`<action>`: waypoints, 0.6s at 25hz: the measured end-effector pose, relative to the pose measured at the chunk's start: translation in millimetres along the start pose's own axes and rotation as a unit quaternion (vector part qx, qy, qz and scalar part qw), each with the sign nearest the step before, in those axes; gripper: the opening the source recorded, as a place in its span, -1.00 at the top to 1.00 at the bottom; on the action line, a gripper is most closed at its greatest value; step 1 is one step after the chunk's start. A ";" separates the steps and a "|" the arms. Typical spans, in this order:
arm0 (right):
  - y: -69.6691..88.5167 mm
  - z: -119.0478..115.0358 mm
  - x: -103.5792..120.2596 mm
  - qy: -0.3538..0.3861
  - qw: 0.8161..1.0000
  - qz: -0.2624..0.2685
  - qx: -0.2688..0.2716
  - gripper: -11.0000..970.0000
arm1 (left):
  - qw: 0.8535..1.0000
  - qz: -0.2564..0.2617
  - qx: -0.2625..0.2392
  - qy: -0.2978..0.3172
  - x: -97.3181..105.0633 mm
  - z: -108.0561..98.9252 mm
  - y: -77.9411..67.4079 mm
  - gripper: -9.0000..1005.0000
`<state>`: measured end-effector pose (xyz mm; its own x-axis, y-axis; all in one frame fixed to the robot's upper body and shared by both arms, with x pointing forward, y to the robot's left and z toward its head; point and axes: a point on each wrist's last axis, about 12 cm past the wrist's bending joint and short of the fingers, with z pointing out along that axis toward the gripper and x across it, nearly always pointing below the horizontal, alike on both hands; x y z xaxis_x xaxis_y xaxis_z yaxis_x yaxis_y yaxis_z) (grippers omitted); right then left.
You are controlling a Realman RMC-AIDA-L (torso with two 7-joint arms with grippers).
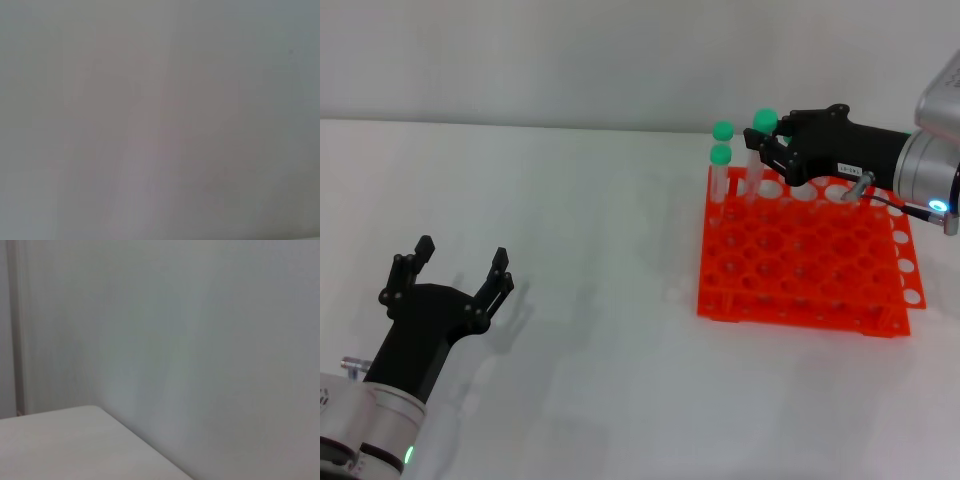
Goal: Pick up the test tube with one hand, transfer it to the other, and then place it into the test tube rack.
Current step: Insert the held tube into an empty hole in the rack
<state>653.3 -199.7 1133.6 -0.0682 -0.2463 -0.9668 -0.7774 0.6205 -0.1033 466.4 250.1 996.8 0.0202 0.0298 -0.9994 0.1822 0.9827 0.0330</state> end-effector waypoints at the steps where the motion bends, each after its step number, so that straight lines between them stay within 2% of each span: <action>1: 0.2 0.7 0.3 0.002 1.000 0.000 0.000 0.57 | 1.000 0.000 0.000 0.000 0.0 0.1 0.0 -0.78; 15: 7.6 12.6 8.1 0.050 0.999 -0.002 0.001 0.57 | 1.000 0.000 -0.002 -0.009 -4.4 8.2 1.0 -0.78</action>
<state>654.7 -187.6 1122.0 -0.1281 -0.3220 -0.9380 -0.7767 0.6207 -0.1070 474.5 249.4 1001.4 0.0388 0.0271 -0.9989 0.1788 0.9833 0.0336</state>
